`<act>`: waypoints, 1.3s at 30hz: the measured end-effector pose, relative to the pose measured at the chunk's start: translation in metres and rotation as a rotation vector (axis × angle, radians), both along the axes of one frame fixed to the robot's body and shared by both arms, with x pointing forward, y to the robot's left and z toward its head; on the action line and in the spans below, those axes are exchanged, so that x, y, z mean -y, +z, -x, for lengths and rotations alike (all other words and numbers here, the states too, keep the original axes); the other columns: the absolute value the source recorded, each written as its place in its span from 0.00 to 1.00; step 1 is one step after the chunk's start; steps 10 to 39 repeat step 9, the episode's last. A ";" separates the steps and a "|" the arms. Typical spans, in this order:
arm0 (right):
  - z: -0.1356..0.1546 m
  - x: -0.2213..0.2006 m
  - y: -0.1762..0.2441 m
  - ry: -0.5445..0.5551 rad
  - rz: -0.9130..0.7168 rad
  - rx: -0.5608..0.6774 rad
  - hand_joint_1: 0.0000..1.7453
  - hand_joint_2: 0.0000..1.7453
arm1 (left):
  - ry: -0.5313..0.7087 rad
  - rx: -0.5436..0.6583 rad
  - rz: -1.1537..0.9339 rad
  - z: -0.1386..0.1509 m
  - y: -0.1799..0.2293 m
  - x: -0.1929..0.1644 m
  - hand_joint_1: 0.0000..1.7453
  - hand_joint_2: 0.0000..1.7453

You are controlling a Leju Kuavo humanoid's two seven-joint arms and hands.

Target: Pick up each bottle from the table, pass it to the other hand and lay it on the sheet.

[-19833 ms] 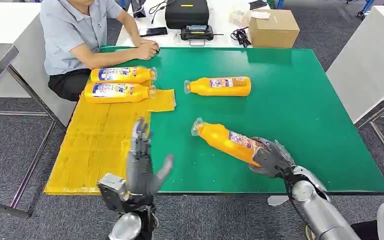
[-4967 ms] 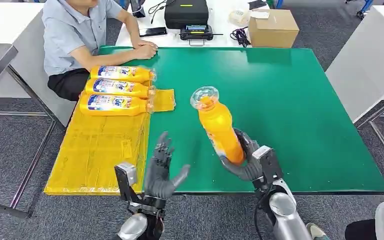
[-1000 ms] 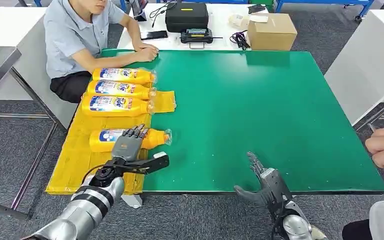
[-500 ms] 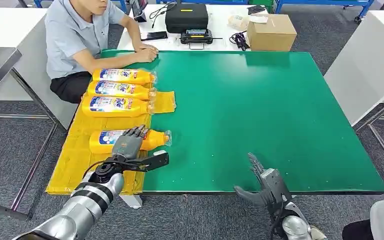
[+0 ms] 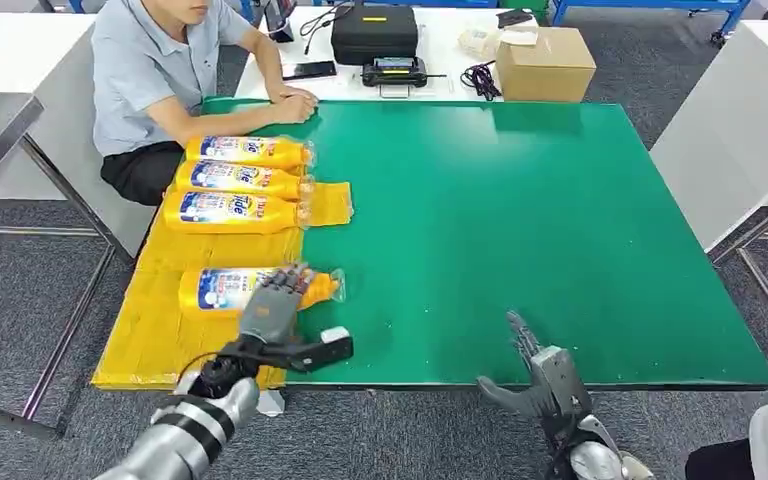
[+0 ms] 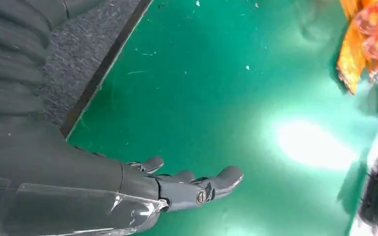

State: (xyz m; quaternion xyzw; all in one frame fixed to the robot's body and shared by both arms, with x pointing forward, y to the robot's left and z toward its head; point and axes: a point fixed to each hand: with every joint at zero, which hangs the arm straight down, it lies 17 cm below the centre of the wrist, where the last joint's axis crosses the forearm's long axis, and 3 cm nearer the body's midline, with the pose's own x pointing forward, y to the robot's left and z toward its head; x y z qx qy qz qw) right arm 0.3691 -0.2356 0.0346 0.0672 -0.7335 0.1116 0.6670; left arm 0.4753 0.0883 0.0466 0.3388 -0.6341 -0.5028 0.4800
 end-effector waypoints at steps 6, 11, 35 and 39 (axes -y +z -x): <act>0.006 0.008 0.020 -0.099 0.012 0.070 0.00 1.00 | -0.098 0.316 0.275 0.053 0.094 0.038 0.00 1.00; 0.008 0.008 0.027 -0.120 0.010 0.087 0.00 1.00 | -0.126 0.393 0.359 0.072 0.126 0.046 0.00 1.00; 0.008 0.008 0.027 -0.120 0.010 0.087 0.00 1.00 | -0.126 0.393 0.359 0.072 0.126 0.046 0.00 1.00; 0.008 0.008 0.027 -0.120 0.010 0.087 0.00 1.00 | -0.126 0.393 0.359 0.072 0.126 0.046 0.00 1.00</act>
